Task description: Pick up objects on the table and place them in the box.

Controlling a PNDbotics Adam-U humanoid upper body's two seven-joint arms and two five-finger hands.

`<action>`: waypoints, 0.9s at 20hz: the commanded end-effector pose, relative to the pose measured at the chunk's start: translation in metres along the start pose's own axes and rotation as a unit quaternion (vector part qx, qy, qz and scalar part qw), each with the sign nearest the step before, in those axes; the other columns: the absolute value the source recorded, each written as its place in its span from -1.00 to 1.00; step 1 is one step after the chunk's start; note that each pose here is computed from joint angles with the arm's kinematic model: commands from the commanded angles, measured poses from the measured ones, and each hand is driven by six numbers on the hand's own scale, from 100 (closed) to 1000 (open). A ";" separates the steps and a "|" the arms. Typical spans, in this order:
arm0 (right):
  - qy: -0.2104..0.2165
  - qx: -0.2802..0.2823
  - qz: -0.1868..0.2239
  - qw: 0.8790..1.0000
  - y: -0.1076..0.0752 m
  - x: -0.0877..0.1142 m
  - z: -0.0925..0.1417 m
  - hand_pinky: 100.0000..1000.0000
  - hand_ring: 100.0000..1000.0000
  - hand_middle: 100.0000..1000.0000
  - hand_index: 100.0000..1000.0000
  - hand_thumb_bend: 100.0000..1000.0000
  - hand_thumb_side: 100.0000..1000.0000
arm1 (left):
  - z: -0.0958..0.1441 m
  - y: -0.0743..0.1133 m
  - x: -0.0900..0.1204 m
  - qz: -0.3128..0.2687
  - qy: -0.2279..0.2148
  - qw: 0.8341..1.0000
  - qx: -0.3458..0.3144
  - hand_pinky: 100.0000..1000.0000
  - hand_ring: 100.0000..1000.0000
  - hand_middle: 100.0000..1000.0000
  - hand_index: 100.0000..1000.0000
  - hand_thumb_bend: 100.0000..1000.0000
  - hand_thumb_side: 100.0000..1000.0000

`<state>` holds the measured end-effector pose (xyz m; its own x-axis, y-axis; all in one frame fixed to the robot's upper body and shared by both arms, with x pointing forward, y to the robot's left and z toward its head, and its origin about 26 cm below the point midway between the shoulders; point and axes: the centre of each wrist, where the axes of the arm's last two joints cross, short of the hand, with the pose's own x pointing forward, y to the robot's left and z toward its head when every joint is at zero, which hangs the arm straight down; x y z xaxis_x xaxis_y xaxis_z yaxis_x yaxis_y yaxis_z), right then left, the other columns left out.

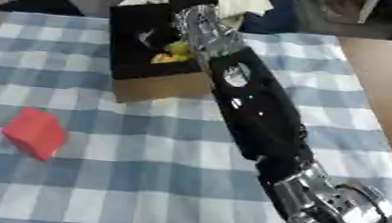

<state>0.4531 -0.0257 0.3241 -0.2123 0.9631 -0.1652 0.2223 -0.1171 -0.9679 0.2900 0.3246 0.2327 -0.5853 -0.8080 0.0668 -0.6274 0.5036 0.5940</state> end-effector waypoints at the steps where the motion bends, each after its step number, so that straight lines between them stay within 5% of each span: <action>1: -0.034 -0.067 -0.053 0.996 -0.047 -0.017 0.013 0.83 0.86 0.73 0.85 -0.50 0.76 | -0.005 0.014 -0.002 -0.028 -0.005 0.999 -0.016 0.19 0.50 0.29 0.60 -1.00 0.42; 6: -0.106 -0.139 -0.135 0.975 -0.084 -0.043 0.044 0.85 0.85 0.71 0.87 -0.95 0.84 | -0.001 0.019 -0.006 -0.037 0.007 0.998 -0.057 0.20 0.50 0.30 0.61 -1.00 0.45; 9: -0.161 -0.153 -0.192 0.956 -0.093 -0.058 0.060 0.86 0.84 0.70 0.88 -1.00 1.00 | -0.002 0.023 -0.007 -0.050 -0.002 0.993 -0.104 0.24 0.53 0.35 0.65 -1.00 0.46; 12: -0.201 -0.173 -0.251 0.931 -0.097 -0.074 0.076 0.86 0.83 0.68 0.90 -1.00 0.93 | -0.007 0.029 -0.009 -0.066 -0.015 0.985 -0.160 0.27 0.55 0.38 0.67 -1.00 0.52; 18: -0.234 -0.215 -0.345 0.883 -0.099 -0.099 0.100 0.86 0.81 0.66 0.91 -1.00 1.00 | -0.017 0.038 -0.008 -0.105 -0.063 0.959 -0.256 0.34 0.60 0.44 0.74 -1.00 0.50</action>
<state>0.3683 -0.1260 0.4028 -0.7580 0.5822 0.2939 0.1853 0.6244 -0.7588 0.2825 0.3453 0.2538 -0.5497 -0.8290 -0.1027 -0.4115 0.1617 0.8969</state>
